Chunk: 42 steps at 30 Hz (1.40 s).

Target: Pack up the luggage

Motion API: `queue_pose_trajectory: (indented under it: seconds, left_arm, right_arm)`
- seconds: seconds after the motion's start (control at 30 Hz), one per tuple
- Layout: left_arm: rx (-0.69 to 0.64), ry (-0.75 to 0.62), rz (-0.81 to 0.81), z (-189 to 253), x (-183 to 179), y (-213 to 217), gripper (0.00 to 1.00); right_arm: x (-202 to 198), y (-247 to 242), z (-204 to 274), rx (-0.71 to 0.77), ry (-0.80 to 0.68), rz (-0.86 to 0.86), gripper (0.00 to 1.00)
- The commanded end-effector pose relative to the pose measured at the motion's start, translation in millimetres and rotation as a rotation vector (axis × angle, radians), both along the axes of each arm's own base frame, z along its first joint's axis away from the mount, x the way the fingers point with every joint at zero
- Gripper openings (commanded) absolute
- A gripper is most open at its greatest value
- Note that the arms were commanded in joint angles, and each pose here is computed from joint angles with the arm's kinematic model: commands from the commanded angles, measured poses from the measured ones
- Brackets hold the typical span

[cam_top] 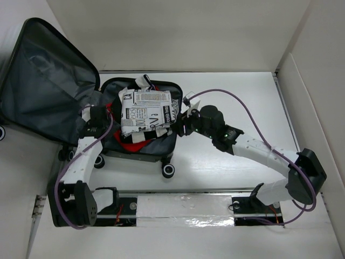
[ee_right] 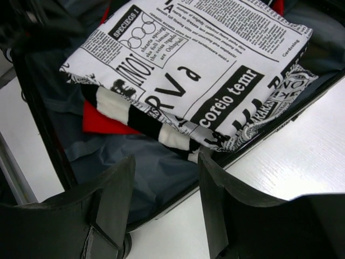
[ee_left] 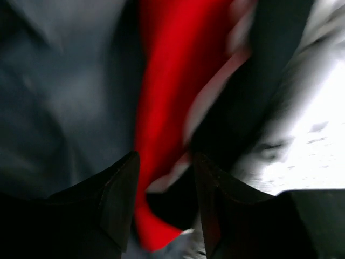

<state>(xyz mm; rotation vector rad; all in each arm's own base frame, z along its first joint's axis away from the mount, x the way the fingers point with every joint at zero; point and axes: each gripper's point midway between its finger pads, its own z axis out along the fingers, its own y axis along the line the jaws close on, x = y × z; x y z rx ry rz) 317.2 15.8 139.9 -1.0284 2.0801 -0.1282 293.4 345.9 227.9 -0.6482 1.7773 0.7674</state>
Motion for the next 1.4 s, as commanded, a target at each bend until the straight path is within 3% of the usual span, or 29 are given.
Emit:
queue_pose_trajectory:
  seconds: [0.0, 0.23, 0.4, 0.6, 0.7, 0.73, 0.83, 1.07, 1.37]
  left_arm:
    - [-0.077, 0.151, -0.039, -34, -26, -15, 0.41]
    - [-0.115, 0.184, -0.174, -47, -22, -33, 0.51]
    - [-0.187, 0.232, -0.276, -61, -38, -53, 0.51]
    - [-0.21, 0.144, -0.316, -44, -39, -61, 0.5]
    - [-0.238, 0.155, -0.346, -49, -35, -68, 0.36]
    - [-0.242, 0.144, -0.361, -48, -31, -70, 0.21]
    - [-0.238, 0.129, -0.395, -41, -30, -73, 0.0]
    - [-0.188, 0.058, -0.409, 0, -48, -69, 0.0]
    - [-0.158, 0.099, -0.418, 13, -86, -65, 0.0]
  right_arm:
    - [0, -4, 26, 0.044, -0.073, -0.025, 0.56]
    - [-1, -6, 28, 0.044, -0.077, -0.024, 0.56]
    - [0, -5, 22, 0.03, -0.07, -0.021, 0.56]
    - [1, 0, 16, 0.02, -0.057, -0.008, 0.56]
    - [1, 2, 13, 0.017, -0.052, 0.0, 0.56]
    - [2, 1, 13, 0.015, -0.054, -0.004, 0.56]
    - [2, -1, 14, 0.012, -0.057, -0.011, 0.56]
    - [4, -2, 13, 0.005, -0.058, -0.022, 0.56]
    - [4, -4, 17, 0.009, -0.065, -0.03, 0.56]
